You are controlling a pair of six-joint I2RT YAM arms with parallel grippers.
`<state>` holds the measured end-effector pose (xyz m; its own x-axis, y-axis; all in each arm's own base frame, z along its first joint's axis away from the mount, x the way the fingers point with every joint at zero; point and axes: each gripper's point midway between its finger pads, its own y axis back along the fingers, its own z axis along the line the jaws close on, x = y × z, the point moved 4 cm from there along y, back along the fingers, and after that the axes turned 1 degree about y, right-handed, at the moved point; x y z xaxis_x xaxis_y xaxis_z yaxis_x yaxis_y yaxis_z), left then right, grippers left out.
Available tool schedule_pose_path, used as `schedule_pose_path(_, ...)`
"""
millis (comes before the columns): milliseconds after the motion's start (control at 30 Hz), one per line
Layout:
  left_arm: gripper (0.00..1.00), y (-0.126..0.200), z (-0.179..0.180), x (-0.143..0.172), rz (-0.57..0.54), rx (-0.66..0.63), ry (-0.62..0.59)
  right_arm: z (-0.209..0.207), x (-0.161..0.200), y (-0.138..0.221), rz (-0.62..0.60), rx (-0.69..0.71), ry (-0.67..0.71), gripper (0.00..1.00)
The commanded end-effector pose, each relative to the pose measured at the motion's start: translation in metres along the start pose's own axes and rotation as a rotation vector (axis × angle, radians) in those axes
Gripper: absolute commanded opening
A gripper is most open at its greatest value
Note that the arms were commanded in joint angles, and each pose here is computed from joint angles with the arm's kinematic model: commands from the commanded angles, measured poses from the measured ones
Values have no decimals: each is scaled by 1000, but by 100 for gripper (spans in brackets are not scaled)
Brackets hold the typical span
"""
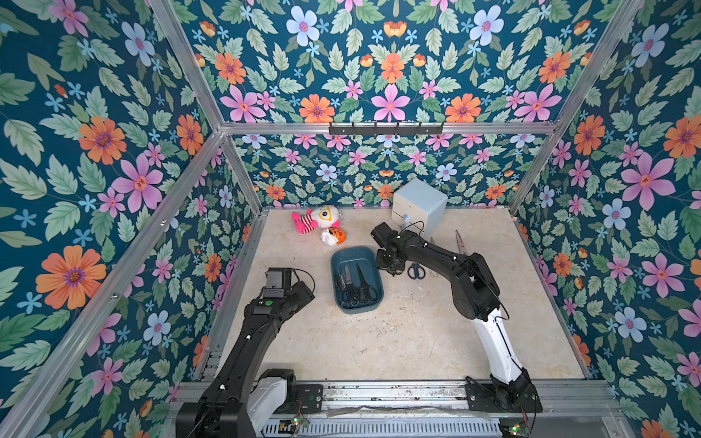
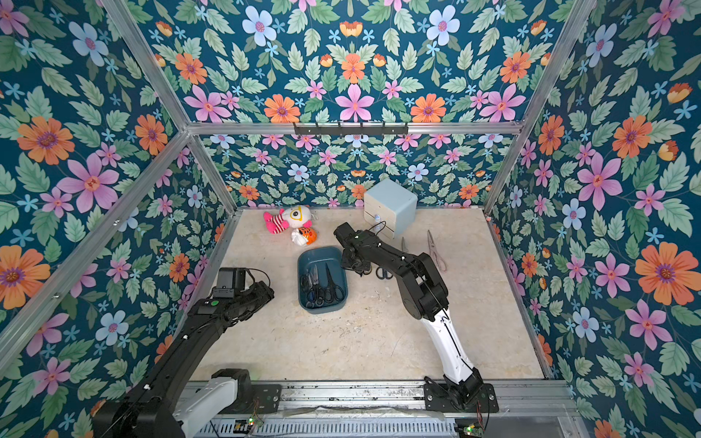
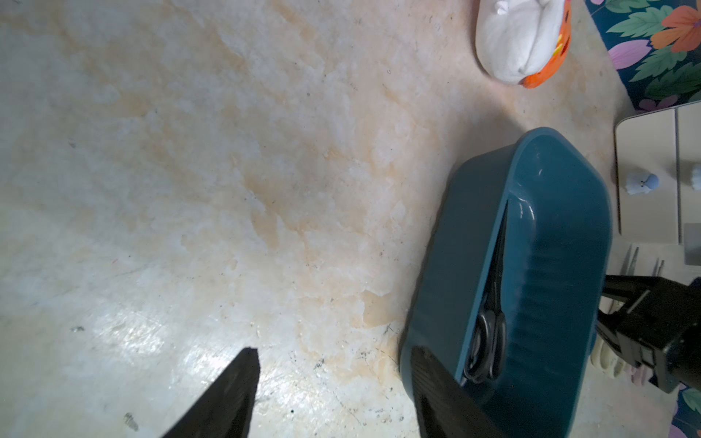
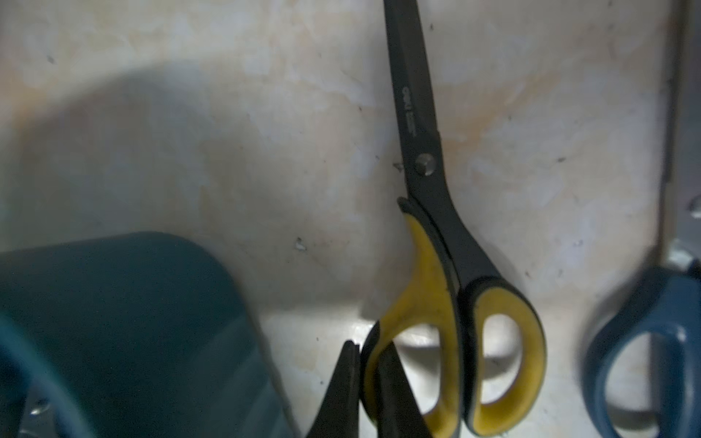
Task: Take the scissors out of the storage box
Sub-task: Place the scissors at the center of the board.
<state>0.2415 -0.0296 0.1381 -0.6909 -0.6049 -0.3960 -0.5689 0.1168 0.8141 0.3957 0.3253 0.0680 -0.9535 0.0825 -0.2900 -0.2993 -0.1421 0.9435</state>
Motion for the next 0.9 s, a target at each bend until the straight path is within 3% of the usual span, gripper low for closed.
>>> schedule_pose_path(0, 68, 1, 4, 1, -2, -24, 14, 4, -1, 1, -10, -31, -8, 0)
schedule_pose_path(133, 68, 2, 6, 2, -6, -27, 17, 0, 4, -5, 4, -24, -8, 1)
schedule_pose_path(333, 68, 3, 9, 4, -9, -31, 21, 3, 0, 3, -19, -43, -6, 21)
schedule_pose_path(500, 68, 3, 9, 4, -11, -27, 21, 12, -14, 30, -69, -79, 17, 29)
schedule_pose_path(700, 68, -2, 9, 6, -6, -22, 17, 15, -21, 62, -95, -106, 48, 32)
schedule_pose_path(867, 68, -10, 9, 9, 10, -8, 21, 28, -4, 82, -67, -168, 116, 32)
